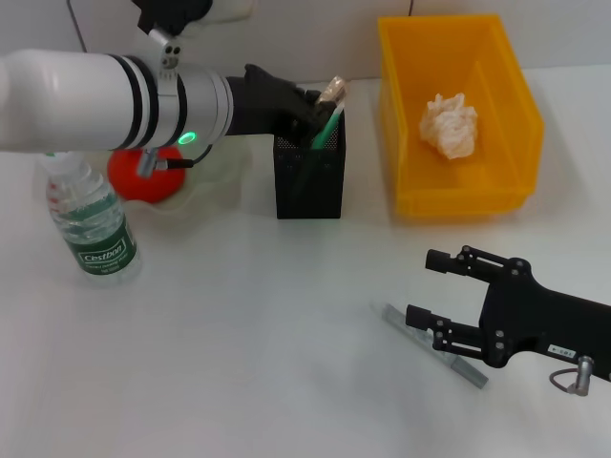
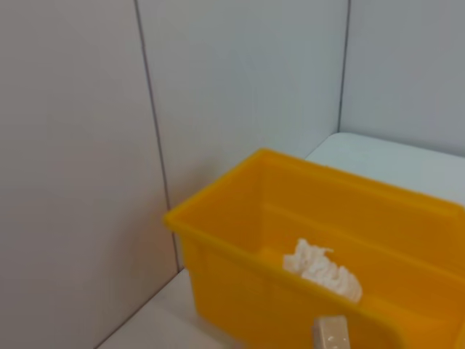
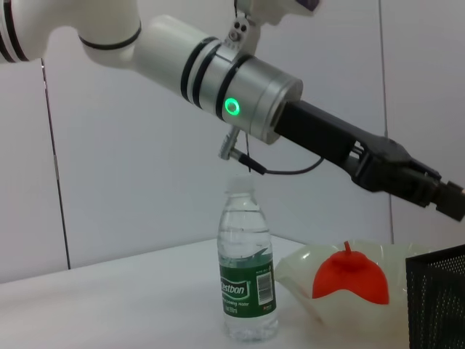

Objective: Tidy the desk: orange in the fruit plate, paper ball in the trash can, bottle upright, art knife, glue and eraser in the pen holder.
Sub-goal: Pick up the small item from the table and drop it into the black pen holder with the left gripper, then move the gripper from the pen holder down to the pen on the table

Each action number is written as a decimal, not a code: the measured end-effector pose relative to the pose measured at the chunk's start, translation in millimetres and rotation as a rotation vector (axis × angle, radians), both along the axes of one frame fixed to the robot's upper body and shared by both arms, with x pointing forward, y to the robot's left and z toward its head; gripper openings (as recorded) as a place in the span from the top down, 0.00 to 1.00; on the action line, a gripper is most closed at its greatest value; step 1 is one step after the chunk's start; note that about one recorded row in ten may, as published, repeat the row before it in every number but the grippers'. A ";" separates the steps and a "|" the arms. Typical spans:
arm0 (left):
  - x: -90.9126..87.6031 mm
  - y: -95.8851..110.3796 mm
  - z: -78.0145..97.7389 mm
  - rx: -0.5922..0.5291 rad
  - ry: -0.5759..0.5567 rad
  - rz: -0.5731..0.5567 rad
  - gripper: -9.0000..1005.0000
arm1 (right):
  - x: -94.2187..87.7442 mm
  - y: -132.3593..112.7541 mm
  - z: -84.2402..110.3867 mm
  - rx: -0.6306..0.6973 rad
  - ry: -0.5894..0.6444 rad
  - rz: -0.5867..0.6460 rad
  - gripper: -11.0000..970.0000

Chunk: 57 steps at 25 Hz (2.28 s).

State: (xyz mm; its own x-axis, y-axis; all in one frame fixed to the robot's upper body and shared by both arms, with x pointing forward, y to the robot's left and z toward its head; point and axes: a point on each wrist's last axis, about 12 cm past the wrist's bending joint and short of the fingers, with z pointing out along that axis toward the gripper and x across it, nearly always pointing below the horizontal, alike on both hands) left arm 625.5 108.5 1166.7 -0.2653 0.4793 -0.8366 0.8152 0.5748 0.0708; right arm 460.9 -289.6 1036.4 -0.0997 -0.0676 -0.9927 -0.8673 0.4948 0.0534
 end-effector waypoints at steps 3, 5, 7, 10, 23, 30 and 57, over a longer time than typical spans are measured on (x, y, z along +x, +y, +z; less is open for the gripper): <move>2.4 0.8 -3.4 0.008 -0.002 0.008 0.84 | 0.5 0.9 0.2 0.001 -0.001 0.002 0.25; 3.4 1.7 -5.6 0.012 -0.003 0.013 0.84 | 0.8 1.4 0.3 0.001 -0.002 0.003 0.25; 4.0 2.0 -8.0 0.017 -0.009 0.020 0.84 | 0.7 1.6 0.2 0.001 -0.002 0.004 0.25; 4.6 2.7 -10.1 0.021 -0.019 0.031 0.84 | 0.6 1.7 0.0 0.000 -0.001 0.005 0.25; -2.4 -3.2 -16.2 0.046 -0.034 0.004 0.83 | -2.5 0.2 -1.5 -0.002 0.006 0.001 0.25; -15.2 8.0 -0.7 -0.005 -0.092 0.011 0.53 | -1.5 -5.6 4.2 0.036 0.008 -0.023 0.25; -167.0 153.0 -121.2 -0.495 -0.279 -0.171 0.19 | 69.4 23.3 192.0 -0.476 0.529 -0.017 0.25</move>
